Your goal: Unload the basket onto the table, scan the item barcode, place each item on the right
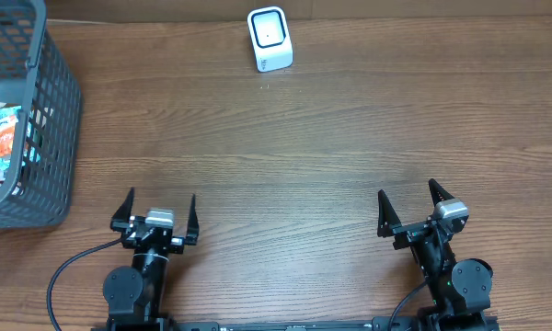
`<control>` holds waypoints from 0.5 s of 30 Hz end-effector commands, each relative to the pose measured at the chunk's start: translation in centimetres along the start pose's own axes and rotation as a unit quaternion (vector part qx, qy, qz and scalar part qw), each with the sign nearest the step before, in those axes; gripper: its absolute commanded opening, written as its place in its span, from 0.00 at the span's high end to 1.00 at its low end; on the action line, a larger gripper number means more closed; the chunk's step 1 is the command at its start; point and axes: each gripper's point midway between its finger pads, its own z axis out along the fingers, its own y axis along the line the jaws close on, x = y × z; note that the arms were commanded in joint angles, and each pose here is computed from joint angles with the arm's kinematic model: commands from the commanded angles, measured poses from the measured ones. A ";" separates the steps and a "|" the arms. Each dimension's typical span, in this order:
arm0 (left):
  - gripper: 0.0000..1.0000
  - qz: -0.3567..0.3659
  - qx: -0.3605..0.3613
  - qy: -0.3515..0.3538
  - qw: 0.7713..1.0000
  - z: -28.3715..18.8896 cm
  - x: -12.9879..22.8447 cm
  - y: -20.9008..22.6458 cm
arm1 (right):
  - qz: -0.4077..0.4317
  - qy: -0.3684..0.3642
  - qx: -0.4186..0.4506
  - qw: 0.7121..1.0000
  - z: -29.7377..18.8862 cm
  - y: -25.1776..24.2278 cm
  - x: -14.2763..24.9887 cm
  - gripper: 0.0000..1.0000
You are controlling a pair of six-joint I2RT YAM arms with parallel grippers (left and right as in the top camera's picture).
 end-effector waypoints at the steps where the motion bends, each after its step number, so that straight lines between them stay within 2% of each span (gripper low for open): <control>1: 0.00 -0.009 0.072 -0.022 0.997 -0.3 -0.9 -2.5 | 0.002 -0.001 -0.001 1.000 0.0 0.0 0.2 0.00; 8: 0.00 -0.079 0.074 -0.016 0.994 -0.3 -0.8 -2.5 | 0.002 -0.001 -0.001 1.000 0.0 0.0 0.2 0.00; 15: 0.00 -0.109 0.077 0.008 0.991 -0.6 -0.7 -2.6 | 0.002 -0.001 -0.001 1.000 0.0 0.0 0.2 0.00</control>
